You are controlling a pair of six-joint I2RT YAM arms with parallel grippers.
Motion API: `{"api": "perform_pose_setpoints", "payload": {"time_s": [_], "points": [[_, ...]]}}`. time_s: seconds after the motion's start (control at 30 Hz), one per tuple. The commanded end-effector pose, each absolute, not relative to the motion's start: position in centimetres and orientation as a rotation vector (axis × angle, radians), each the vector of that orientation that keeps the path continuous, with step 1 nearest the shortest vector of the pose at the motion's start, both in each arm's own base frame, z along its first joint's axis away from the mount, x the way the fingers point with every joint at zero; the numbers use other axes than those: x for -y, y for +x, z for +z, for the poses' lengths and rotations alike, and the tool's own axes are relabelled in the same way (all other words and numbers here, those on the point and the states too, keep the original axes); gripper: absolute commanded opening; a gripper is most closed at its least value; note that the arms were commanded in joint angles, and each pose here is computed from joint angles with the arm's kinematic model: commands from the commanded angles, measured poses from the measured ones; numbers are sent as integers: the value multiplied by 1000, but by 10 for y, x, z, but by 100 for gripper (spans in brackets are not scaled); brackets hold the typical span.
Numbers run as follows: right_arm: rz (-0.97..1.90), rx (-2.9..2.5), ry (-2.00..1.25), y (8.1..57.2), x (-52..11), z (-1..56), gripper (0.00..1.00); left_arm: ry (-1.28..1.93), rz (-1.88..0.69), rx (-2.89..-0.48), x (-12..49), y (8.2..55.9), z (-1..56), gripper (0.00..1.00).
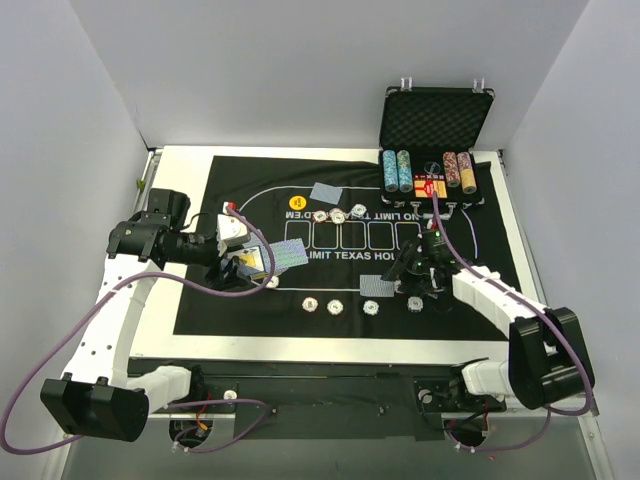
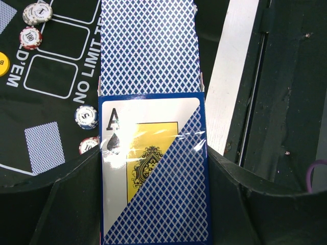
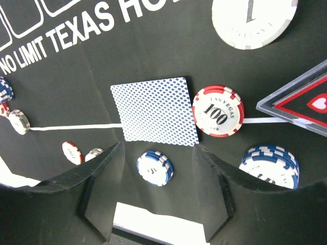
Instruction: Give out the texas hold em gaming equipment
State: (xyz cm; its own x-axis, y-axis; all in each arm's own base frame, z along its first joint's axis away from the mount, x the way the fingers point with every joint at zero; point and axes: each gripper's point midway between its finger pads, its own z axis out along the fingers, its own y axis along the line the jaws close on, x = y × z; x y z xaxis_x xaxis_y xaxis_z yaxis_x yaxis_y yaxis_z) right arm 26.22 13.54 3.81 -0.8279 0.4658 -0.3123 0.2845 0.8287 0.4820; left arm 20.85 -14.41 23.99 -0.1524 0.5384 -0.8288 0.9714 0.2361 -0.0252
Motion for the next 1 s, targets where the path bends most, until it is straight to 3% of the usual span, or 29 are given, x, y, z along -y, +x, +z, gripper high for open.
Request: {"api": "perform_pose_setpoints", "payload": {"time_s": [0.0, 0.1, 0.2, 0.37, 0.6, 0.97], "points": [[522, -2613, 489, 255, -131, 58, 53, 1399, -760, -1682, 150, 211, 262, 12], [473, -2587, 488, 254, -123, 76, 54, 1399, -764, -1681, 151, 210, 261, 12], [570, -2462, 475, 260, -133, 117, 62, 1400, -760, -1679, 150, 210, 261, 12], [974, -2301, 372, 264, -194, 197, 84, 1401, -769, -1681, 151, 209, 260, 12], [1296, -2145, 122, 255, -281, 289, 93, 1399, -774, -1672, 152, 208, 262, 12], [1369, -2240, -35, 253, -368, 279, 96, 1392, -767, -1662, 152, 207, 268, 12]]}}
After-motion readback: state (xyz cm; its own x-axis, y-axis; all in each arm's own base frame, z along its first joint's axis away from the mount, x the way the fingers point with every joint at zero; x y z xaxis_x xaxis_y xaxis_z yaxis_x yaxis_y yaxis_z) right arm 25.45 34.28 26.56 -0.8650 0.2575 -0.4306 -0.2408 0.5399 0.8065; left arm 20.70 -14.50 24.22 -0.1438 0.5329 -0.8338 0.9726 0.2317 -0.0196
